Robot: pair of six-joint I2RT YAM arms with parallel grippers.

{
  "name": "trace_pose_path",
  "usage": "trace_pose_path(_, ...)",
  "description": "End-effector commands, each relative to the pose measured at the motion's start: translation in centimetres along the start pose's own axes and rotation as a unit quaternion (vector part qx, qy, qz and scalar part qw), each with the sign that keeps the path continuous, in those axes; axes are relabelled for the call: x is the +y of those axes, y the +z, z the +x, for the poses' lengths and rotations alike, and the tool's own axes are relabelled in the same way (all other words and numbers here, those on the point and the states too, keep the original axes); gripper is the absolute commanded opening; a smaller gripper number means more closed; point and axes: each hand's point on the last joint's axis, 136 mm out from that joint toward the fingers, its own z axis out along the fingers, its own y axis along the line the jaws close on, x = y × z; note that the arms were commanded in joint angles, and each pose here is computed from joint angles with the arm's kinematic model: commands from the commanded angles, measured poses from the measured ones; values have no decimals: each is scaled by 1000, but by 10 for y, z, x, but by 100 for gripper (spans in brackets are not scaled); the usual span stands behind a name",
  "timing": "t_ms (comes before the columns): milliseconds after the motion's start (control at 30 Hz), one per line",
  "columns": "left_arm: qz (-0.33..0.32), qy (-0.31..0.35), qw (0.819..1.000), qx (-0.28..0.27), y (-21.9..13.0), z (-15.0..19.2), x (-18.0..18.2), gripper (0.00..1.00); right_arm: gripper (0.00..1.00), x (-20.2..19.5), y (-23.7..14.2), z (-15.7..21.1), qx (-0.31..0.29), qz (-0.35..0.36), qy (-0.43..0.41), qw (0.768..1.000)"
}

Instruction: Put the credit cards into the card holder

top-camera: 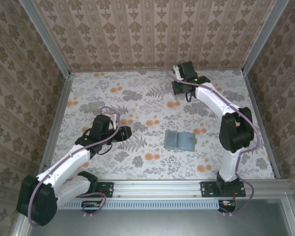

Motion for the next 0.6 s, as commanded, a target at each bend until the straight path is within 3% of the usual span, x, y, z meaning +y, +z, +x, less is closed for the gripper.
trace_pose_path(0, 65, 20, 998, -8, 4, -20, -36, 49, 0, 33, -41, 18, -12, -108, 90, 990)
trace_pose_path(233, 82, 84, 990, 73, 42, -1, -61, 49, 0, 53, -91, 111, -17, -198, 180, 963)
trace_pose_path(367, 111, 80, 982, 130, 68, 10, -72, 47, 0, 52, -96, 165, 28, -240, 243, 940)
trace_pose_path(567, 127, 85, 969, 194, 98, 36, -87, 46, 0, 49, -88, 213, 76, -278, 321, 902)
